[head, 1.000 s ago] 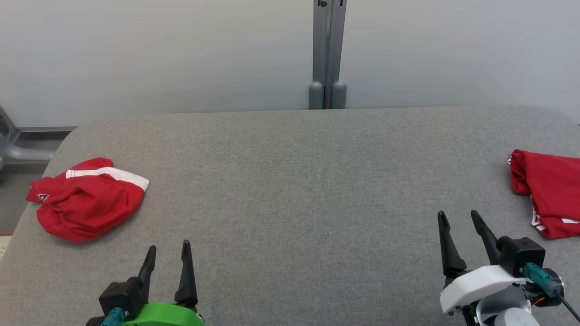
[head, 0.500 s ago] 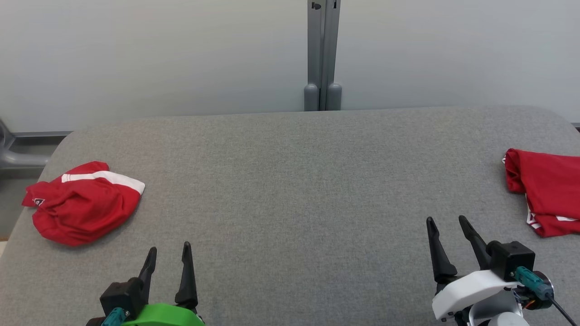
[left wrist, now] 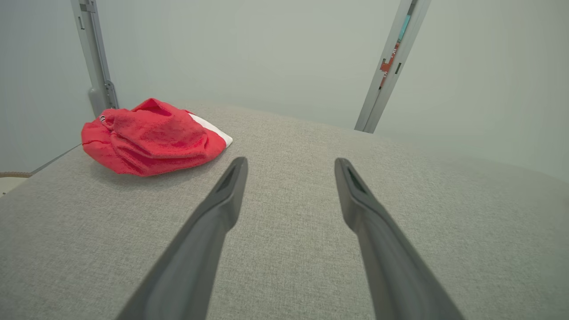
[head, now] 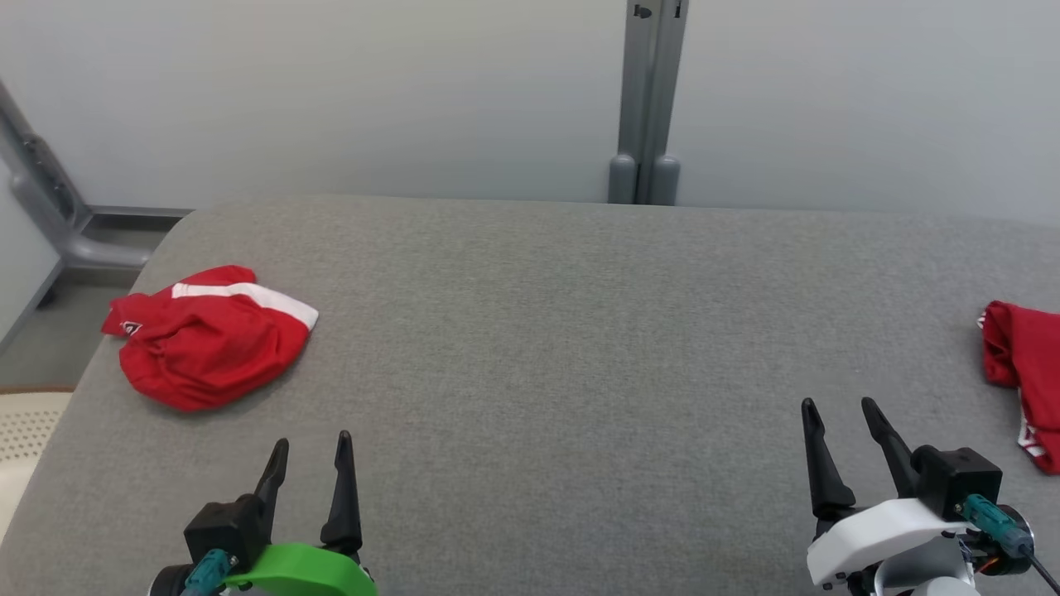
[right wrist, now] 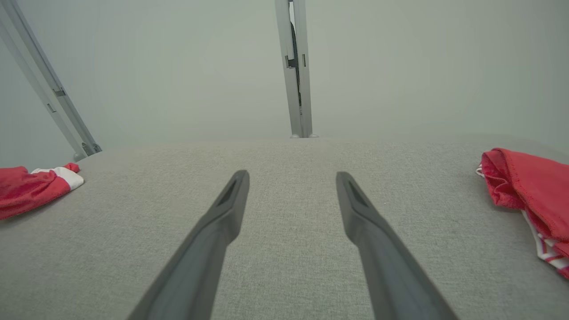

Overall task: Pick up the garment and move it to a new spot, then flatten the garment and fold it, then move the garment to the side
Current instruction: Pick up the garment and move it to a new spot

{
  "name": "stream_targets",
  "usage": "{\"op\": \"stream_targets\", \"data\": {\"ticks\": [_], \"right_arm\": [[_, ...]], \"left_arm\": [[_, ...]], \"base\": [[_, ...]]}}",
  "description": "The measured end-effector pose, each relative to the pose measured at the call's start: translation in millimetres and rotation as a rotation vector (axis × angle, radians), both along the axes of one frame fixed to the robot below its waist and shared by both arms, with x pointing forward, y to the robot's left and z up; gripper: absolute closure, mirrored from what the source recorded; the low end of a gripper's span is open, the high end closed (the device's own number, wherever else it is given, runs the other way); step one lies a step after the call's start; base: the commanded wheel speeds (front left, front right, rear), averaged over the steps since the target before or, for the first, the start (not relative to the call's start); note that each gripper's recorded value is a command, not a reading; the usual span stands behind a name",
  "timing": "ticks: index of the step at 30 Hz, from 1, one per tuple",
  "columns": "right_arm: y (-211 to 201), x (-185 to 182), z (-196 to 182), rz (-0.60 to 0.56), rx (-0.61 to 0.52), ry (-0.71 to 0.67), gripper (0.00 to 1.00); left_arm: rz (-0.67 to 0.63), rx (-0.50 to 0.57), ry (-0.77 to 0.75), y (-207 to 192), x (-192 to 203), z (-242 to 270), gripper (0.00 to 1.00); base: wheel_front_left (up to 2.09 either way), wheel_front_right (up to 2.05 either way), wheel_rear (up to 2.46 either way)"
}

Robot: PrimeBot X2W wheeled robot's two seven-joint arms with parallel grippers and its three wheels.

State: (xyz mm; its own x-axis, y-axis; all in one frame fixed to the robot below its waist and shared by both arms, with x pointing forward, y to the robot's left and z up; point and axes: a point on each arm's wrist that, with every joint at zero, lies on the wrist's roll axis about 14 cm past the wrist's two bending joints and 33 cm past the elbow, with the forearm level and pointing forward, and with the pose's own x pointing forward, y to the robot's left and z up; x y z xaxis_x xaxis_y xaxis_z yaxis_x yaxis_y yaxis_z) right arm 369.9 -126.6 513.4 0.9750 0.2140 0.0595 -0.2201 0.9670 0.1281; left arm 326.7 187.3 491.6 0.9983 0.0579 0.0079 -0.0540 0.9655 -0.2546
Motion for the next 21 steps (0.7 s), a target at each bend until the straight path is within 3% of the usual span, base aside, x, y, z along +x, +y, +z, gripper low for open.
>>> {"op": "stream_targets", "data": {"ticks": [6,14,21], "right_arm": [[34,15,4,0.092,0.009,-0.014,0.0],[109,30,13,0.293,0.021,-0.04,0.0],[157,35,5,0.418,0.021,-0.015,0.0]], "left_arm": [[0.131,0.024,-0.019,45,-21,8,0.0],[0.352,0.028,-0.031,105,-68,12,0.0],[0.475,0.024,-0.011,130,-98,6,0.0]], "base": [[0.0,0.0,0.0],[0.0,0.0,0.0],[0.0,0.0,0.0]]}}
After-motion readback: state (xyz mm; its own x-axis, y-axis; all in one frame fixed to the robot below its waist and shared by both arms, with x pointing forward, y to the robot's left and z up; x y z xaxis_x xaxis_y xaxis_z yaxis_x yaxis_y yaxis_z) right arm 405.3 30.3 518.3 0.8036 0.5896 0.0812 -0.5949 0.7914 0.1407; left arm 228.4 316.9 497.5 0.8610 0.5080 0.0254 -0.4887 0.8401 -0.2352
